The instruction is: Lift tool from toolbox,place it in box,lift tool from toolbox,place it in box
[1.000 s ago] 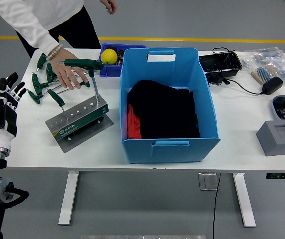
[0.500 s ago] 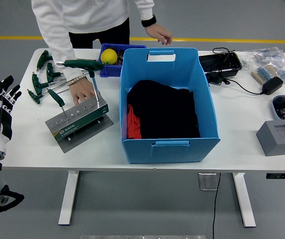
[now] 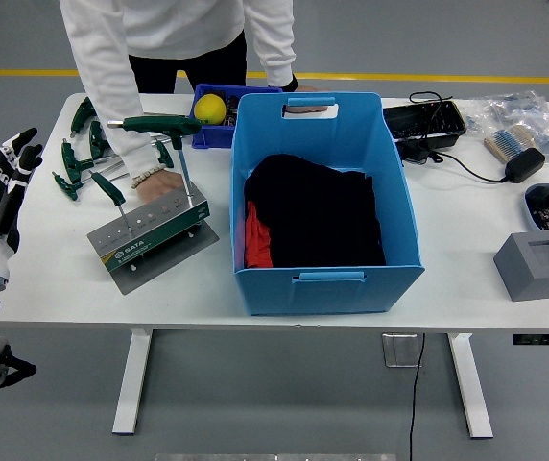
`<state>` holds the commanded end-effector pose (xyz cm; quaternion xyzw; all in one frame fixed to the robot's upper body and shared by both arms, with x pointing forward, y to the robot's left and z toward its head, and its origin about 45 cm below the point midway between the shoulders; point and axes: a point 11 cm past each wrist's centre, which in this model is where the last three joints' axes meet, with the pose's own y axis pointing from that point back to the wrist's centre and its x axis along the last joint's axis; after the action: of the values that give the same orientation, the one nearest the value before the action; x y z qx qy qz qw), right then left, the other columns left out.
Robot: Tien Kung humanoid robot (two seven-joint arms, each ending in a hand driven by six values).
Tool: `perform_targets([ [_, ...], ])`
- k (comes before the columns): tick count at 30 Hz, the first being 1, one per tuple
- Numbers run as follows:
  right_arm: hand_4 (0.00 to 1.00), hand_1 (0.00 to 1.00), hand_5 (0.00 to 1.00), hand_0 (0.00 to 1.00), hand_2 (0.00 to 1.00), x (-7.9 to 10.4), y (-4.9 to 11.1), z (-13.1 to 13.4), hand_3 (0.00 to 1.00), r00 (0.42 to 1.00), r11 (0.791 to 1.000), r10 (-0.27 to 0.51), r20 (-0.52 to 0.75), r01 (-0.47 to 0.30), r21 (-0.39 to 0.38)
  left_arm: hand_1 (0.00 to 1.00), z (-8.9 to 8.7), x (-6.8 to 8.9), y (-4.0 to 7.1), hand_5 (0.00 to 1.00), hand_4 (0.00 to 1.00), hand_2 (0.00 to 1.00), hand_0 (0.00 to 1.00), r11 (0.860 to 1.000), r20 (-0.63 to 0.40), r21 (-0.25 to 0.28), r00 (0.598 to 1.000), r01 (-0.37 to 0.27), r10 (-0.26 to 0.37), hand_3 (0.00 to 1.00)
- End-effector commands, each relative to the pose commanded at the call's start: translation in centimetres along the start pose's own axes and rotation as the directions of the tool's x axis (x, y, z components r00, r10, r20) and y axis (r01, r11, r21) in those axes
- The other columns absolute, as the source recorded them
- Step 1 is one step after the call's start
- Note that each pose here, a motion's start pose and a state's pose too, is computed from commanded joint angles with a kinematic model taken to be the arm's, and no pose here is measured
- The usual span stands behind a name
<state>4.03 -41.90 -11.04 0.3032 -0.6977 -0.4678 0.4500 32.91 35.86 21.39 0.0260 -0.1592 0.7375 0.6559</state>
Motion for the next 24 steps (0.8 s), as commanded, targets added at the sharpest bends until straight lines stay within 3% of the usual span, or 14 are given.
perform_targets([
  [5, 0.782, 0.621, 0.681, 0.642, 0.698, 0.0, 0.0, 0.1, 0.559, 1.0, 1.0, -0.001, 0.003, 0.001, -0.001, 0.96, 2.2, -1.5, -2.0, 0.733, 0.998, 0.998, 0.917, 0.996, 0.239, -0.011, 0.967, 0.091, -0.086, 0.892],
  [6, 0.782, 0.621, 0.681, 0.642, 0.697, 0.0, 0.0, 0.1, 0.559, 1.0, 1.0, -0.001, 0.002, 0.001, -0.002, 0.998, 2.5, -2.0, -2.5, 0.647, 0.998, 0.998, 0.971, 0.994, 0.283, -0.008, 0.953, 0.112, -0.105, 0.978],
  [8, 0.782, 0.621, 0.681, 0.642, 0.697, 0.0, 0.0, 0.1, 0.559, 1.0, 1.0, -0.001, 0.002, 0.001, -0.002, 0.998, 3.2, -2.8, -3.4, 0.647, 0.998, 0.998, 0.971, 0.99, 0.372, 0.002, 0.919, 0.14, -0.131, 0.978],
  [13, 0.781, 0.621, 0.68, 0.642, 0.697, -0.1, 0.0, 0.3, 0.56, 1.0, 1.0, -0.002, 0.006, 0.002, -0.005, 0.998, 5.2, -4.4, -5.8, 0.6, 0.998, 0.998, 0.998, 0.984, 0.579, -0.003, 0.803, 0.179, -0.144, 0.998],
  [18, 0.782, 0.621, 0.679, 0.642, 0.696, -0.1, 0.0, 0.4, 0.56, 1.0, 1.0, -0.002, 0.008, 0.002, -0.007, 0.998, 7.3, -7.0, -8.2, 0.594, 0.998, 0.998, 0.984, 0.974, 0.757, 0.03, 0.631, 0.224, -0.168, 0.993],
  [23, 0.782, 0.621, 0.679, 0.642, 0.696, 0.0, 0.0, 0.4, 0.56, 1.0, 1.0, -0.001, 0.005, 0.001, -0.007, 0.998, 8.4, -9.9, -9.7, 0.594, 0.998, 0.998, 0.984, 0.961, 0.805, 0.088, 0.55, 0.261, -0.223, 0.993],
  [24, 0.782, 0.621, 0.68, 0.642, 0.696, 0.0, 0.0, 0.4, 0.56, 1.0, 1.0, -0.001, 0.005, 0.001, -0.008, 0.962, 8.5, -10.5, -9.9, 0.595, 0.998, 0.973, 0.9, 0.957, 0.812, 0.099, 0.534, 0.271, -0.235, 0.926],
])
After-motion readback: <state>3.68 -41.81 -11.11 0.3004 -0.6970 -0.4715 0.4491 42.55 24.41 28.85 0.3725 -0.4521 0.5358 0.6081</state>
